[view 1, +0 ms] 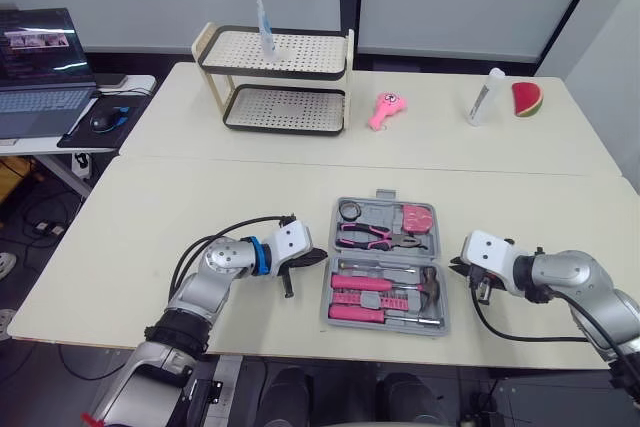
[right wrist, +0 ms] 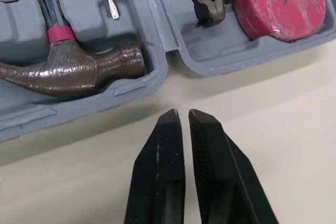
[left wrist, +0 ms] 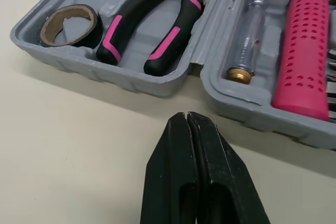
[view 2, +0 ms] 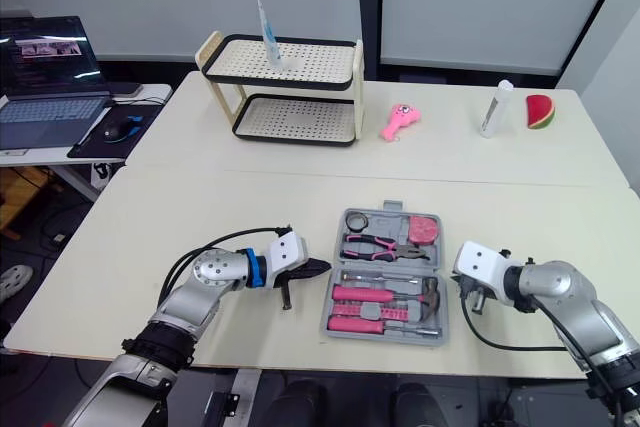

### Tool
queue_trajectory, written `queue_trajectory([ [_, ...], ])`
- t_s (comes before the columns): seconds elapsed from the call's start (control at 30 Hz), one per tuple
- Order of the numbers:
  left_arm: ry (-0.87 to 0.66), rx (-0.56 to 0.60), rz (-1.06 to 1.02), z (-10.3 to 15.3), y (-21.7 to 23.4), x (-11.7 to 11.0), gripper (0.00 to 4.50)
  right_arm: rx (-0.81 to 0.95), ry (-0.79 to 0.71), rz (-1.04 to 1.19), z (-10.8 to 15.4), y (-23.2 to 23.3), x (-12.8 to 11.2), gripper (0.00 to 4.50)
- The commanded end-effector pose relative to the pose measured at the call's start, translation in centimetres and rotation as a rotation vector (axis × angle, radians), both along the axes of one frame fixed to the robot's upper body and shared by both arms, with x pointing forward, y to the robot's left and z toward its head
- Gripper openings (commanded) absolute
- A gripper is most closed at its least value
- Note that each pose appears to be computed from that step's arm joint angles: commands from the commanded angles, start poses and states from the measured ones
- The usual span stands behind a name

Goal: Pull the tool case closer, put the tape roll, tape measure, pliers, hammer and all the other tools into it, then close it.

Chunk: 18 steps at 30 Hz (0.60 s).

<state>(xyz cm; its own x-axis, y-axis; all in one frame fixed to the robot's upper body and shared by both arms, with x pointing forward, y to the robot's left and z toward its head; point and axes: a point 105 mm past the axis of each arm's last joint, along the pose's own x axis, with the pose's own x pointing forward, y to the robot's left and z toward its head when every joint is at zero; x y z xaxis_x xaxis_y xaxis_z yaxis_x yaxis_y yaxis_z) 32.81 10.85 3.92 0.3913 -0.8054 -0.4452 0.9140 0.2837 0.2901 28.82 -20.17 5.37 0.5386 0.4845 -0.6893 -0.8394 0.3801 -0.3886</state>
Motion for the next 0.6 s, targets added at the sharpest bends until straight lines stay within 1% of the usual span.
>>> queue_trajectory([
  [0.03, -0.042, -0.003, -0.017, 0.5, -0.7, 0.4, 0.00, -0.003, -0.019, 0.019, 0.0, 0.3, 0.4, 0.01],
  [0.27, -0.028, 0.002, -0.038, 0.1, -1.1, 0.5, 0.00, 0.015, -0.005, 0.044, -0.8, 1.5, 0.9, 0.01],
  [0.6, -0.013, -0.012, -0.086, 0.1, -2.4, -0.2, 0.00, 0.047, 0.003, 0.112, -0.8, 3.2, 0.9, 0.01],
])
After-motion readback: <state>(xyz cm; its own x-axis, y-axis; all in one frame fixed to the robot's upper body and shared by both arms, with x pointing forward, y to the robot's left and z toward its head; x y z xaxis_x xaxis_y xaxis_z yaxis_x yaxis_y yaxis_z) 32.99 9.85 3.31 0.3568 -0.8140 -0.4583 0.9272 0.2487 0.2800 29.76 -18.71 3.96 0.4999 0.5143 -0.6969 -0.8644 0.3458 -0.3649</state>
